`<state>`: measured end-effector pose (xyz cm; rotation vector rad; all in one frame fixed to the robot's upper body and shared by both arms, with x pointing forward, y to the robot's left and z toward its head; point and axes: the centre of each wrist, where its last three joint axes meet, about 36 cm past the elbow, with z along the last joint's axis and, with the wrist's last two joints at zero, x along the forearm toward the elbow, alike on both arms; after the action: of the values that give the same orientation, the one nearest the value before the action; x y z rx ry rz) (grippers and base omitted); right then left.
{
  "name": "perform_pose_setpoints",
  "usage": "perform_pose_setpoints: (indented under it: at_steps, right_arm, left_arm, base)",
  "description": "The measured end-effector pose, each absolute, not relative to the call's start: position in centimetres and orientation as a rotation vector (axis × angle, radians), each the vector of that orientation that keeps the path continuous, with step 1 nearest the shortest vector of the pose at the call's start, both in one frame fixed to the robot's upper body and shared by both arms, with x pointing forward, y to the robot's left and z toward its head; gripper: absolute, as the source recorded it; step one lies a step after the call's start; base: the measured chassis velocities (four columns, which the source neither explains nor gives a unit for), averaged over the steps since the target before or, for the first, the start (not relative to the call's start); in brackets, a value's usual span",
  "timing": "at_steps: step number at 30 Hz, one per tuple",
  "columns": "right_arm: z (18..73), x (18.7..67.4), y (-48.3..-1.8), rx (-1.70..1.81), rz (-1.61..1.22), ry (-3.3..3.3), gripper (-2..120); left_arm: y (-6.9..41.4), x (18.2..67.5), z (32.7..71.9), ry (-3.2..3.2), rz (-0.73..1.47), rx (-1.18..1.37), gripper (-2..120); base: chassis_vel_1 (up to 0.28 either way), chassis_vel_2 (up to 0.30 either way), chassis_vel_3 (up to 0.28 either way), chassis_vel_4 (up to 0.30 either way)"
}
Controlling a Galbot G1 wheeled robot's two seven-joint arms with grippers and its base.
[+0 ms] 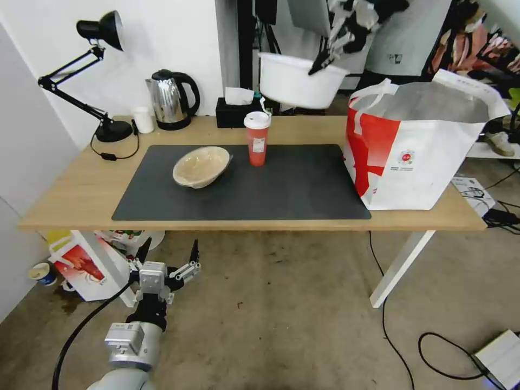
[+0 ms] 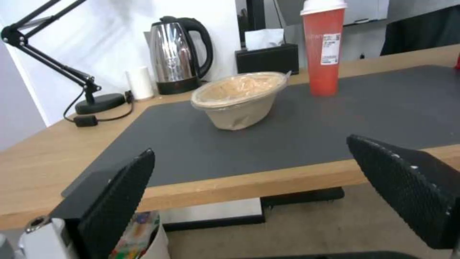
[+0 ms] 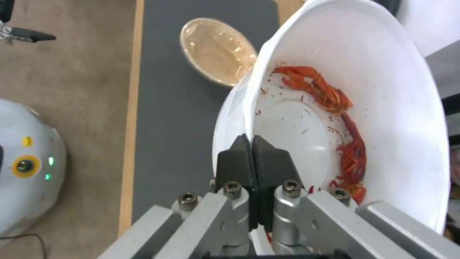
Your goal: Pick up the trash from the table and place it into the takeout bag.
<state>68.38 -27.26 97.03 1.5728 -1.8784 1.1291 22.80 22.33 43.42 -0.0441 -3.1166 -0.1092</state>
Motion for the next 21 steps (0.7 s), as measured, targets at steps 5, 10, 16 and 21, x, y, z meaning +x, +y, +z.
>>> perform_pose_setpoints:
  at_steps: [5, 10, 16, 21]
  right_arm:
    - [98.5, 67.9, -28.3, 1.552, 1.147, -1.91, 0]
    - [99.4, 67.5, -30.8, 1.516, 1.147, -1.957, 0]
    - [100.1, 66.7, -34.8, 1.44, 1.152, -2.012, 0]
    - [100.1, 66.1, -37.6, 1.381, 1.155, -2.038, 0]
  left_arm:
    - [22.3, 22.8, 43.4, -3.117, -0.109, -0.044, 100]
    - [22.3, 22.8, 43.4, -3.117, -0.109, -0.044, 100]
    - [22.3, 22.8, 43.4, -3.117, -0.109, -0.044, 100]
    - [22.3, 22.8, 43.4, -3.117, -0.109, -0.044, 100]
  base:
    - [0.0, 0.0, 0.0, 0.0]
    - [0.0, 0.0, 0.0, 0.0]
    - [0.0, 0.0, 0.0, 0.0]
    - [0.0, 0.0, 0.0, 0.0]
